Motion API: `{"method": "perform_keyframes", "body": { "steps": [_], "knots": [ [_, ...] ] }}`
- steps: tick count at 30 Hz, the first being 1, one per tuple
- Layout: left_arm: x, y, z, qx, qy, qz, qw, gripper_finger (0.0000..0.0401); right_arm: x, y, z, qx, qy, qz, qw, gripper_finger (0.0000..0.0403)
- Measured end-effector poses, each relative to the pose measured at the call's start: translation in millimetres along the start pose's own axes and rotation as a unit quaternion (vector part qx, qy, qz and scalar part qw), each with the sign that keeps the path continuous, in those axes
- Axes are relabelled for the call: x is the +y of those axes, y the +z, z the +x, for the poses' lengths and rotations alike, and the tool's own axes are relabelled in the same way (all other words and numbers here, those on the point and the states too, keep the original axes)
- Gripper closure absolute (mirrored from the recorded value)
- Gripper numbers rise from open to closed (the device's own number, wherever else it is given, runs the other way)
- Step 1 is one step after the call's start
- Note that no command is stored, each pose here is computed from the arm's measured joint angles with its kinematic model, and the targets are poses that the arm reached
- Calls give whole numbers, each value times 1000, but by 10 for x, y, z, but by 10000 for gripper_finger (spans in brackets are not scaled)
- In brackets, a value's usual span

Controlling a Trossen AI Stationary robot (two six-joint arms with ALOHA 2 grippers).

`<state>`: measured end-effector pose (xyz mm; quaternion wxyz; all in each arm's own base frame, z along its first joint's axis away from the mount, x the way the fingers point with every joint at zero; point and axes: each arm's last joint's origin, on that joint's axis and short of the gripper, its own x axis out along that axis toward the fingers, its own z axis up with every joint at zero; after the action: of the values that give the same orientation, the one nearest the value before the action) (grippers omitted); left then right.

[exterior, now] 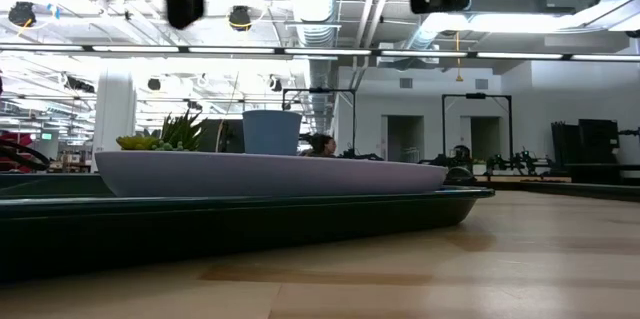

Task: Pick and place plate/cup/fork/spoon on tray
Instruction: Put the orange spoon on the black serving tray to the left of the orange fork

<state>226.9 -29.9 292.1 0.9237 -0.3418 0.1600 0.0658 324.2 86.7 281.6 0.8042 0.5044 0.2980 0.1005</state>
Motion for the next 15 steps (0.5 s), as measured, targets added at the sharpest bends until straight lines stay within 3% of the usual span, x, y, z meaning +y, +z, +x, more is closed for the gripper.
{"method": "perform_keyframes", "body": {
  "steps": [4,9,15],
  "knots": [
    [-31,-167,-326,32,49,-86,995,401,49,-128,32,12,-2,8,1000,164],
    [-64,-571,-712,55,142,-185,971,401,100,-292,66,11,-17,4,1000,168],
    [-160,-1000,-968,68,169,-229,956,401,138,-378,82,2,-21,8,1000,174]
  ]
}}
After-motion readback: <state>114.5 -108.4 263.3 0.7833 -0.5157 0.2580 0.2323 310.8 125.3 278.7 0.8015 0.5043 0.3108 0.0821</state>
